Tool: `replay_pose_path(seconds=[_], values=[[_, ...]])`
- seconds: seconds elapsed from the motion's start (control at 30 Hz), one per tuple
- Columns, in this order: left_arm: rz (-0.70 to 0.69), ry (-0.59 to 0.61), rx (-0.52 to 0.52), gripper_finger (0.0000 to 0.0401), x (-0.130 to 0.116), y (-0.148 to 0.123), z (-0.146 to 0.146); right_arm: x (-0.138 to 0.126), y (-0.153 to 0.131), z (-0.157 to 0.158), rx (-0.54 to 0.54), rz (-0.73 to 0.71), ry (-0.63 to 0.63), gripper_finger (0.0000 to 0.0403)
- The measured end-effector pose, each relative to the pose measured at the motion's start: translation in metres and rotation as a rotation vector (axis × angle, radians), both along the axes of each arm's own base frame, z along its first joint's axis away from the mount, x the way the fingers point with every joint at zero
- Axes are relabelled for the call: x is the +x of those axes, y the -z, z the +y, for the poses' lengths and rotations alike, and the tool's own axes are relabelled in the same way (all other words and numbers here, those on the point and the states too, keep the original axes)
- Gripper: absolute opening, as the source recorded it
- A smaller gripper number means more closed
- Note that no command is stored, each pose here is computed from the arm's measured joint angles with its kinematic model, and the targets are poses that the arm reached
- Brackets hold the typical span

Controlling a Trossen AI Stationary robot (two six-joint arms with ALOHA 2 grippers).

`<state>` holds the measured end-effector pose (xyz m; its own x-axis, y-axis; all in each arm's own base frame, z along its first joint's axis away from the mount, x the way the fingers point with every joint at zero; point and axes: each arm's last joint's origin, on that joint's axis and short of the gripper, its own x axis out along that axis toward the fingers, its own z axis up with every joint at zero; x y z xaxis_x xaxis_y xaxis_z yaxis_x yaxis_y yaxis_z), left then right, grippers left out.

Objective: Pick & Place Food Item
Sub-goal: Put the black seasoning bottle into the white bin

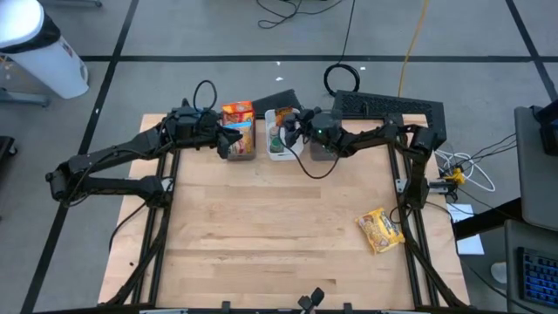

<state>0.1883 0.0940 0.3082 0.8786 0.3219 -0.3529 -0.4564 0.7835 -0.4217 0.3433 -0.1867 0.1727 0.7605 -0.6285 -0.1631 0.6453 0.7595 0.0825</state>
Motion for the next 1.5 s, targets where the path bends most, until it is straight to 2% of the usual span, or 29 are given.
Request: replay_pose_path(seconds=[0.5, 0.7, 1.0, 1.27, 1.5], values=[[0.003, -0.007, 0.004, 0.0122, 0.0, 0.0, 0.0, 0.0, 0.004, -0.003, -0.032, 0.021, -0.001, 0.0201], [0.004, -0.016, 0.005, 0.0122, 0.0, 0.0, 0.0, 0.007, 0.022, -0.006, -0.04, 0.042, -0.053, 0.0201], [0.019, -0.016, -0.002, 0.0122, 0.001, 0.002, 0.001, 0.014, 0.017, -0.009, -0.078, 0.046, -0.059, 0.0201], [0.076, -0.02, -0.046, 0.0122, 0.011, 0.015, 0.007, 0.013, 0.02, -0.009, -0.074, 0.08, -0.061, 0.0201], [-0.004, 0.044, -0.053, 0.0122, 0.02, 0.012, 0.009, 0.015, 0.033, -0.011, -0.056, 0.068, -0.056, 0.0201]])
